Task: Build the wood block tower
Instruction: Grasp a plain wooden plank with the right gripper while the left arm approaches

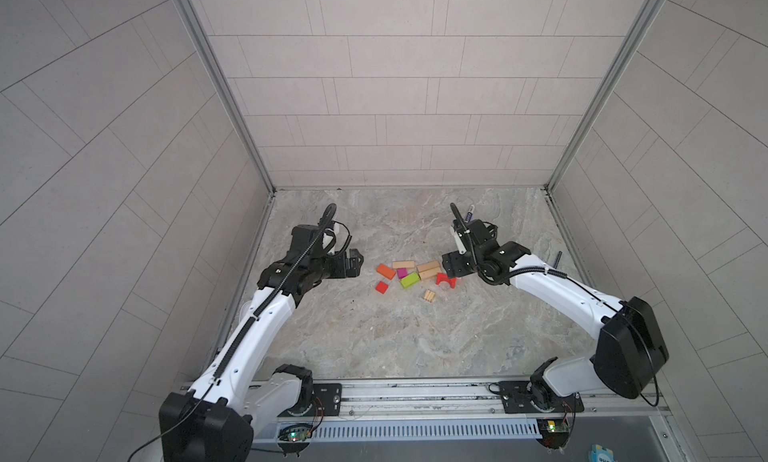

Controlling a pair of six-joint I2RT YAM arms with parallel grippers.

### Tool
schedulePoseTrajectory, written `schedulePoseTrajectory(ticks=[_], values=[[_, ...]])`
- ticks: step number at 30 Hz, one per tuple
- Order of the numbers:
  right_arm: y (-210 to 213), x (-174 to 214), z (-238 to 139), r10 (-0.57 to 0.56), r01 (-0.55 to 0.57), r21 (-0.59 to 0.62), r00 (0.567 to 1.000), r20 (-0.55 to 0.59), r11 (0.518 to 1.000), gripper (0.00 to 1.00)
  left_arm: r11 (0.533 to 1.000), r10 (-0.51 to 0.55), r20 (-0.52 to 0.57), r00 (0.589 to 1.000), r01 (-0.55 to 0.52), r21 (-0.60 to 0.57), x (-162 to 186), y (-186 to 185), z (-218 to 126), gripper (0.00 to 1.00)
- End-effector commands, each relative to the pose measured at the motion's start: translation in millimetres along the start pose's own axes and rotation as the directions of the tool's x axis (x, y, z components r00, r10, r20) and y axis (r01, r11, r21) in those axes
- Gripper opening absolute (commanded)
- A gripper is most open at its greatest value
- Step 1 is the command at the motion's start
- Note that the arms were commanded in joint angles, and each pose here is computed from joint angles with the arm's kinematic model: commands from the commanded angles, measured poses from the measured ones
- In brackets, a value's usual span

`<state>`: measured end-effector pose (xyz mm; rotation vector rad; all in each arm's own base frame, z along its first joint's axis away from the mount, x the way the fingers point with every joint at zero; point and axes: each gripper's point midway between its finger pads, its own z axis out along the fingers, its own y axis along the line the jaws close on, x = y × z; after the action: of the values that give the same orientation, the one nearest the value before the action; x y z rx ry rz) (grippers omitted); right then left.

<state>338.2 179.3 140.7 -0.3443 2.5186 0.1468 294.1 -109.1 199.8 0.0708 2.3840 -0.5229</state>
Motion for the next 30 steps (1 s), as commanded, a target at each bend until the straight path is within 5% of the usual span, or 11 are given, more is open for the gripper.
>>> schedulePoseTrajectory(ticks=[1,30], values=[[13.1,-0.8,8.0,-0.043,0.043,-0.015,0.998,-0.043,0.999,0.88,0.999,0.034,0.008,0.999,-0.034,0.029,3.5,-7.6,-2.9,0.99],[44.8,32.6,106.2,-0.130,0.132,-0.010,0.955,-0.268,0.991,0.87,0.997,0.080,-0.018,0.997,-0.079,0.019,10.6,-13.1,1.7,0.99]])
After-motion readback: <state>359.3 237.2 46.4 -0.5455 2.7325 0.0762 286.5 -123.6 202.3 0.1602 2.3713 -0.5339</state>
